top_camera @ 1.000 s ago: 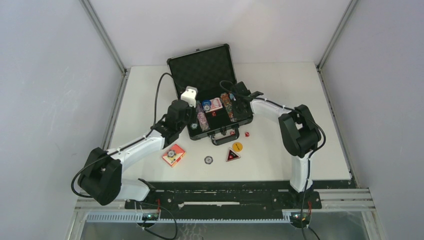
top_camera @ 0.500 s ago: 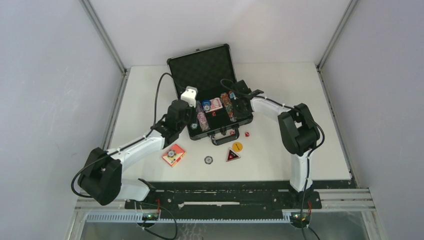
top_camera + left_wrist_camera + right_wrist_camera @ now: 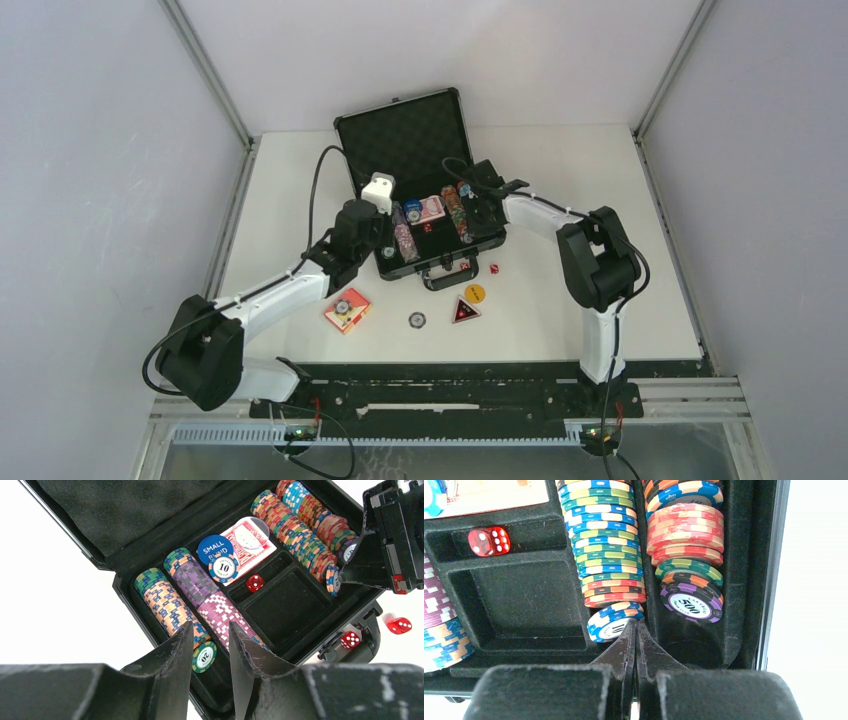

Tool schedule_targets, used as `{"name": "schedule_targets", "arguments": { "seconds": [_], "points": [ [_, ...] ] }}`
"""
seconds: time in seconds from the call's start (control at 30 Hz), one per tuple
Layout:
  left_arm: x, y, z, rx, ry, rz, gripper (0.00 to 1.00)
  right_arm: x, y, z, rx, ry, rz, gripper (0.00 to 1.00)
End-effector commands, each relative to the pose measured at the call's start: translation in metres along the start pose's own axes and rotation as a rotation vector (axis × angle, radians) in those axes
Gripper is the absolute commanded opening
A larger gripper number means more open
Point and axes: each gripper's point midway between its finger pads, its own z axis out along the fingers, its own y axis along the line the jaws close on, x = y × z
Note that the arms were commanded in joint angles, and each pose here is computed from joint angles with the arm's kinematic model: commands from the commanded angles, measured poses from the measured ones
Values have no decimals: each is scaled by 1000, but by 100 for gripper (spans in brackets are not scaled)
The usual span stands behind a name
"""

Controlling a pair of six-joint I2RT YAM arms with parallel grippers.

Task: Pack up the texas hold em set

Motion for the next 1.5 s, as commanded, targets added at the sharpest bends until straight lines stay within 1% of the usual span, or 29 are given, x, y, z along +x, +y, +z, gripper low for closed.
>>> {"name": "schedule_targets", "arguments": {
  "seconds": [0.0, 0.17, 0.37, 0.8, 1.07, 1.27, 1.47],
  "points": [
    [-9, 2, -6, -15, -45, -5, 37, -44, 16, 2, -65, -141, 1, 0],
    [-9, 2, -5, -13, -45, -7, 37, -57, 10, -2, -47, -167, 4, 0],
    [-9, 2, -5, -16, -44, -5, 37, -64, 7, -22, -33, -203, -1, 0],
    [-12, -2, -8, 8, -54, -17, 37, -40, 11, -40, -29, -199, -14, 0],
    [-13, -2, -8, 9, -55, -18, 37, -16, 26, -36, -65, -137, -55, 0],
    [-12, -2, -8, 7, -53, -16, 36, 1, 29, -24, -76, -88, -63, 0],
    [-11, -2, -7, 7, -50, -14, 37, 3, 29, -14, -90, -79, -46, 0]
  ]
}}
